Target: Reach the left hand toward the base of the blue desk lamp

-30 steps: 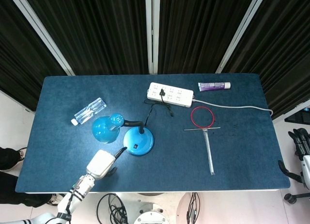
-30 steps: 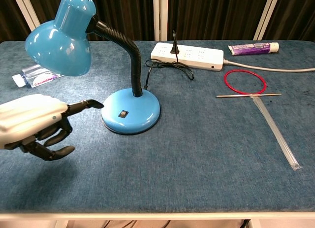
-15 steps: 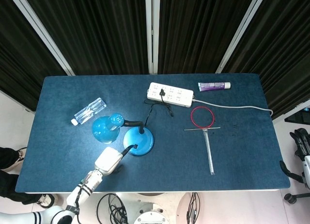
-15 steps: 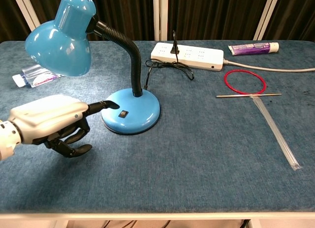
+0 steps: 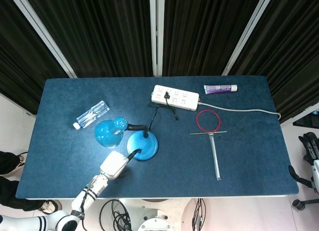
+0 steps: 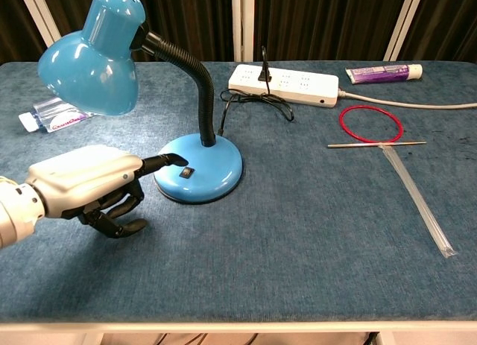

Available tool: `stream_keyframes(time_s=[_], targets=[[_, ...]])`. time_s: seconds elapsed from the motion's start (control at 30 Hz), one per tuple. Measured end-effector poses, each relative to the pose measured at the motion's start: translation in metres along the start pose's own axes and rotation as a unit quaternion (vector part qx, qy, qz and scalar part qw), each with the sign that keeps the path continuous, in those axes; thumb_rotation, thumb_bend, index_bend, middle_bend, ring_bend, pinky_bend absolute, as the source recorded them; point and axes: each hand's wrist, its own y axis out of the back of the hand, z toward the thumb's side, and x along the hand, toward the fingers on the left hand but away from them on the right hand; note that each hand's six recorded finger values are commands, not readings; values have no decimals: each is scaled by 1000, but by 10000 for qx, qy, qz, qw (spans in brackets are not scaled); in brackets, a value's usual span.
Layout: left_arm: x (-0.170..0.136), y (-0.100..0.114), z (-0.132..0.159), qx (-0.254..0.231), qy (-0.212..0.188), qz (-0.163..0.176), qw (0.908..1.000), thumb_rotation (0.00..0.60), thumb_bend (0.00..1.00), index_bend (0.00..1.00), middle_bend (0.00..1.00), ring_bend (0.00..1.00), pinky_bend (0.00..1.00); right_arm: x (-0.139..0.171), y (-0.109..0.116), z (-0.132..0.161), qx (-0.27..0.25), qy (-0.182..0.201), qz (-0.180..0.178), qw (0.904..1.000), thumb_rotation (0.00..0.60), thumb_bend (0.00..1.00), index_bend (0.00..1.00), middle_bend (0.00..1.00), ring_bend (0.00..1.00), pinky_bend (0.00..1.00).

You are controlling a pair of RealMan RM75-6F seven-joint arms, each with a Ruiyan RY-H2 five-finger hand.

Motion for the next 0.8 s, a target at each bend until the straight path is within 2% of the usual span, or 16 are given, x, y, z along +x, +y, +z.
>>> stream_keyframes(time_s=[0.8], targets=[[7, -10, -2, 13, 62, -167, 9998, 600, 382, 69, 827, 793, 781, -3, -5, -4, -41, -36, 72, 10000, 600, 293, 0, 0, 0, 0]])
